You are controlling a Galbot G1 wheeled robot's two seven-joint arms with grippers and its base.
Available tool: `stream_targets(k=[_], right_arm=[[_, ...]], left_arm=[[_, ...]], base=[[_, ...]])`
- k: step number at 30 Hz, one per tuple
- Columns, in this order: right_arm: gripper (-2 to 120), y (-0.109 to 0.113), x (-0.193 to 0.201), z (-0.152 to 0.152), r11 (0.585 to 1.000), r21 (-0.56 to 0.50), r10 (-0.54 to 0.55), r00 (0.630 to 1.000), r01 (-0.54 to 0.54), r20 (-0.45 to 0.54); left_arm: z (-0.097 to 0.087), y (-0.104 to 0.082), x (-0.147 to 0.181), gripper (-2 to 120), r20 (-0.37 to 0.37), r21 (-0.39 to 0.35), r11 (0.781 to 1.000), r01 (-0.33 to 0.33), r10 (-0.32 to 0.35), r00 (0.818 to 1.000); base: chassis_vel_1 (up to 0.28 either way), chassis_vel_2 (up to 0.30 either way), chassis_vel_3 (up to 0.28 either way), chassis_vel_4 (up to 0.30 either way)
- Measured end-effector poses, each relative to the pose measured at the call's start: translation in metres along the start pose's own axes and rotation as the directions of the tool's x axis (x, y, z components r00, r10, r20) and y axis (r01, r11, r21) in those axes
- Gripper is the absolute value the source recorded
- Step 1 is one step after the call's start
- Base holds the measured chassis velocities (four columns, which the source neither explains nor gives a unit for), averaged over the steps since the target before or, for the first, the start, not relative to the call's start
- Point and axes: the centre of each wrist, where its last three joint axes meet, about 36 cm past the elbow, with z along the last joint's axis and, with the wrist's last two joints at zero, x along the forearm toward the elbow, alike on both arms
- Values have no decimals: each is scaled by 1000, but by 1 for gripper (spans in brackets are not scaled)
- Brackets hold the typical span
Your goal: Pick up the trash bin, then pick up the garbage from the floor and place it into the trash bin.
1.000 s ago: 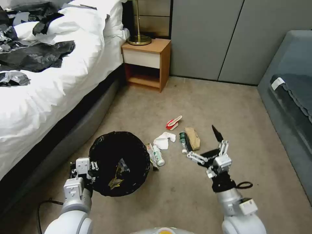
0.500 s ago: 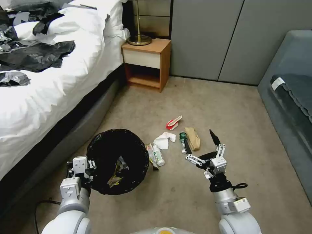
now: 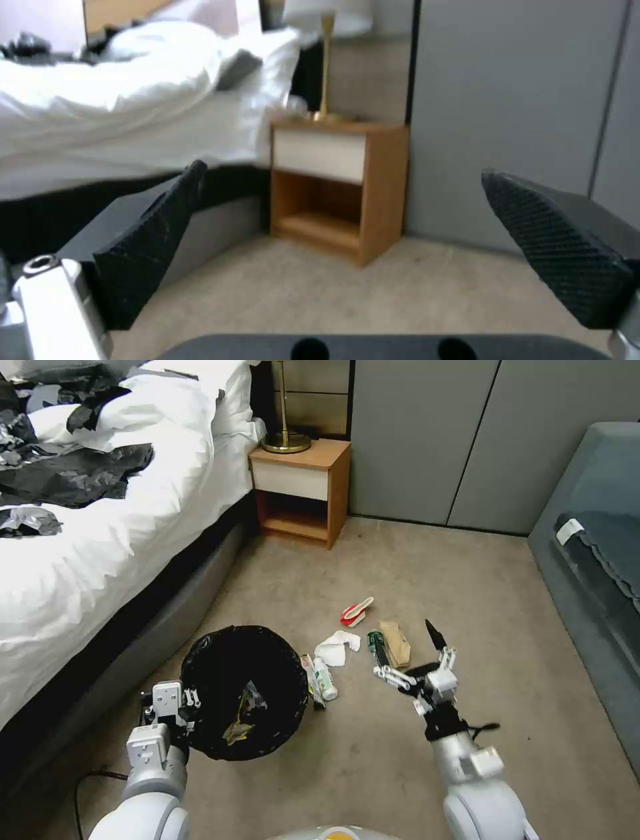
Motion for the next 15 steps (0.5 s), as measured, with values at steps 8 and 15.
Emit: stream_targets(k=[8, 15], right_arm=[[100, 33, -76, 48, 999, -25, -46, 977, 42, -210], [100, 56, -116, 107, 994, 24, -90, 921, 107, -378]], left_arm=[[9, -3, -2, 1, -15, -4, 1000, 3, -3, 1000], [14, -4, -3, 1, -36, -19, 1000, 13, -14, 999]], base=[[0, 0, 0, 0], [0, 0, 0, 0]])
